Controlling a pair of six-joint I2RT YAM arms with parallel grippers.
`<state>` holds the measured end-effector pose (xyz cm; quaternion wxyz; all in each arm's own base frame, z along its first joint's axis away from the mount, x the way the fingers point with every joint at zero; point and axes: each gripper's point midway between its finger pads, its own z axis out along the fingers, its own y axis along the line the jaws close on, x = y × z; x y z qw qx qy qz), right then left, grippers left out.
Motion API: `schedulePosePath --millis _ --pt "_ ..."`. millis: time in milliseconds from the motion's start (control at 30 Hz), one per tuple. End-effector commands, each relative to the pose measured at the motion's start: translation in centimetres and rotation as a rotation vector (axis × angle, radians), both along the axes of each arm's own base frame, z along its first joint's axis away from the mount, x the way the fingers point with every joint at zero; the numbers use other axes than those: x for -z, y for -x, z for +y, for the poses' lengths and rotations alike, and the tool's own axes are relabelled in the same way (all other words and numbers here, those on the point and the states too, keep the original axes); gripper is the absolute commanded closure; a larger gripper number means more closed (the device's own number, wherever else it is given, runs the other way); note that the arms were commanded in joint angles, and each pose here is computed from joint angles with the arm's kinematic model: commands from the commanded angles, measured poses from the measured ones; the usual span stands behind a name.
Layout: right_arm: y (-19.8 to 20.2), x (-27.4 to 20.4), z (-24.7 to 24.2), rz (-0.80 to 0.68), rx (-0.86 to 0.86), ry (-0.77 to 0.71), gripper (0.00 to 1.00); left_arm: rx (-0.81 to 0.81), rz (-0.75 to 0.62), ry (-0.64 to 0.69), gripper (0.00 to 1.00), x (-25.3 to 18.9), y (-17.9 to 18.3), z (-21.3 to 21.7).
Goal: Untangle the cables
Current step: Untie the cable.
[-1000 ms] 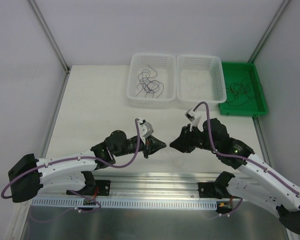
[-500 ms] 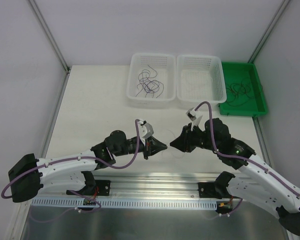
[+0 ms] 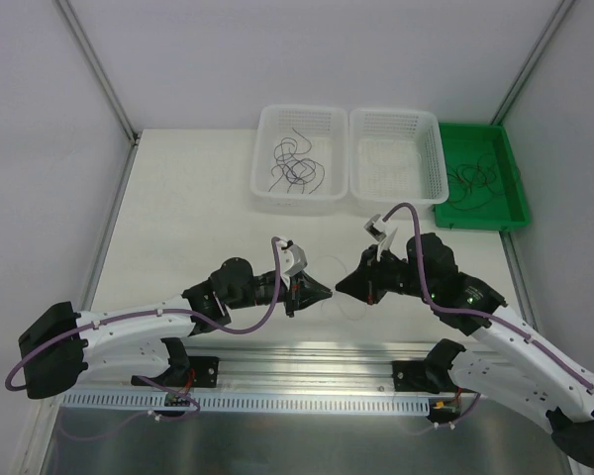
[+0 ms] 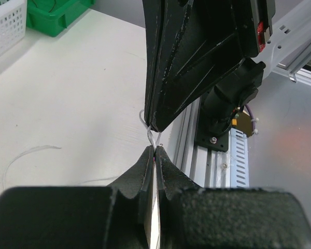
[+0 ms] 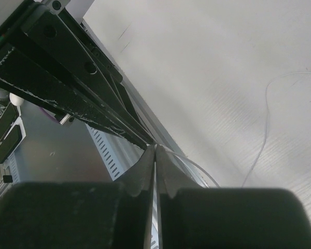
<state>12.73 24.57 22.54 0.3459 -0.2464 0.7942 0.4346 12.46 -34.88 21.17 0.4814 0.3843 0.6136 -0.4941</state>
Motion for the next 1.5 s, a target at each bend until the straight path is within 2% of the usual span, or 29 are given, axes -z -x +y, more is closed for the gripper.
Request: schedulePosePath --millis 0,100,233,400,533,633,667,700,800,833,867,1033,1200,1467 --pt "0.4 -1.3 0.7 -0.038 -0.062 -0.035 0.99 0.009 -0.068 0.083 1.0 -3.2 0.0 -0.4" --pt "0.6 -0.9 0.6 -0.033 -0.076 -0.014 0.99 -0.011 -0.086 0.087 1.0 -3.6 -0.4 -0.2" --pt "-1.1 -1.2 -0.9 -0.1 0.046 0.016 0.99 -0.005 -0.077 0.08 1.0 -3.4 -0.1 0.0" --pt "-2.5 -3.4 -2.2 -0.2 0.153 -0.031 0.99 -0.007 0.028 0.074 1.0 -1.8 0.4 0.2" --pt "-2.7 -3.3 -1.7 -0.204 0.133 -0.02 0.99 -0.031 0.093 0.097 0.96 -1.1 0.6 0.6" --pt "-2.5 -3.0 -1.3 -0.204 0.094 0.0 0.99 0.0 0.101 0.076 0.81 -0.4 1.4 1.0" --pt "-2.2 -2.6 -1.4 -0.196 0.078 0.022 0.99 0.005 0.092 0.066 0.62 -0.4 1.4 1.1" --pt "-2.0 -2.5 -1.4 -0.205 0.051 0.035 0.99 0.002 0.084 0.059 0.54 -0.6 1.5 1.3" --pt "-1.8 -1.9 -1.6 -0.21 0.015 0.094 0.99 -0.029 0.052 0.007 0.41 -1.1 1.0 2.0" --pt "-1.7 -1.8 -1.7 -0.21 0.004 0.104 0.99 -0.046 0.027 0.015 0.41 -2.5 0.6 2.0" --pt "-1.5 -1.8 -1.7 -0.206 -0.009 0.114 0.99 -0.053 0.018 -0.044 0.41 -1.8 0.5 2.4" --pt "-0.7 -1.6 -1.5 -0.21 -0.082 0.141 0.99 -0.05 -0.076 -0.131 0.44 -4.0 -0.5 2.0" --pt "0.2 -1.6 -1.3 -0.216 -0.144 0.14 0.99 0.089 -0.125 -0.198 0.5 -3.3 0.4 0.1" --pt "1.0 -2.2 -1.7 -0.277 -0.193 0.129 0.99 0.167 -0.153 -0.243 0.59 -2.9 0.6 -1.0"
